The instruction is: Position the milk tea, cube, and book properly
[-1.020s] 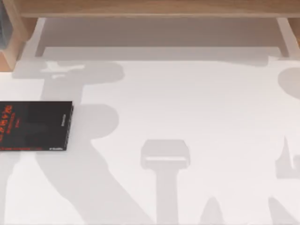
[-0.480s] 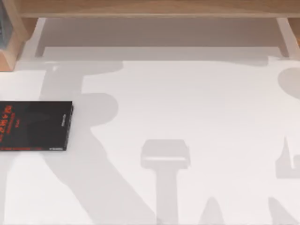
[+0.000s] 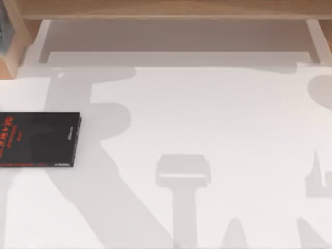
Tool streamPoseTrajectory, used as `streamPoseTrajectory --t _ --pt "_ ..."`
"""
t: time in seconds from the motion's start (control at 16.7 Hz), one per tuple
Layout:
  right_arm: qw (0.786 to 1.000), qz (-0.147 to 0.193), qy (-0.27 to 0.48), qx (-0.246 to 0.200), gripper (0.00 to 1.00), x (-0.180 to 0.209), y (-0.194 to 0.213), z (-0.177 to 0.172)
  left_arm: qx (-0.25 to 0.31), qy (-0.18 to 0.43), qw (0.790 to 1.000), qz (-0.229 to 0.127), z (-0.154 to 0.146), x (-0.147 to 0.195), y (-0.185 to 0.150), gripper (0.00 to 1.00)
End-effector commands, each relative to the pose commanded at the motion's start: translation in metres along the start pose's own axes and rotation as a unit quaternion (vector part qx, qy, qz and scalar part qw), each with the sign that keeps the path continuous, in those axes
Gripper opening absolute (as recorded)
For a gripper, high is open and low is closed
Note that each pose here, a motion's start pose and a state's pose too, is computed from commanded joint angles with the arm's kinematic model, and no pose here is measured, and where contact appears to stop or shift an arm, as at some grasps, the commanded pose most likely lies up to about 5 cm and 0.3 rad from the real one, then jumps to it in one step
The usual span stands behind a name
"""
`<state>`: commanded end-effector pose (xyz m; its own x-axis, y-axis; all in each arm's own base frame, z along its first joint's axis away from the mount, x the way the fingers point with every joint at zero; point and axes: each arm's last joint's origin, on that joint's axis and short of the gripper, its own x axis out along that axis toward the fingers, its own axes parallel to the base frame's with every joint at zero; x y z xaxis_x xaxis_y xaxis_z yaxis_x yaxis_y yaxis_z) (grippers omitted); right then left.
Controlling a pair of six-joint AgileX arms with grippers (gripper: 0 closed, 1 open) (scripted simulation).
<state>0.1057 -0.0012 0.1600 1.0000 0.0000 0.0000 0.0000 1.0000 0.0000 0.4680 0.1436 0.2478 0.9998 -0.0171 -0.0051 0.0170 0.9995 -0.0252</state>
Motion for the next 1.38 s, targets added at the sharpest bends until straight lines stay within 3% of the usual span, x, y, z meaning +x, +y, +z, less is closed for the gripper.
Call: streamPoseTrajectory --t 0.36,1.38 --pt "1.0 0.0 0.0 0.0 1.0 0.0 0.0 0.0 0.0 0.0 1.0 0.0 0.0 0.0 0.0 0.02" --pt "1.0 0.0 0.0 0.0 1.0 0.0 0.0 0.0 0.002 -0.001 1.0 0.0 0.01 -0.009 -0.001 0.0"
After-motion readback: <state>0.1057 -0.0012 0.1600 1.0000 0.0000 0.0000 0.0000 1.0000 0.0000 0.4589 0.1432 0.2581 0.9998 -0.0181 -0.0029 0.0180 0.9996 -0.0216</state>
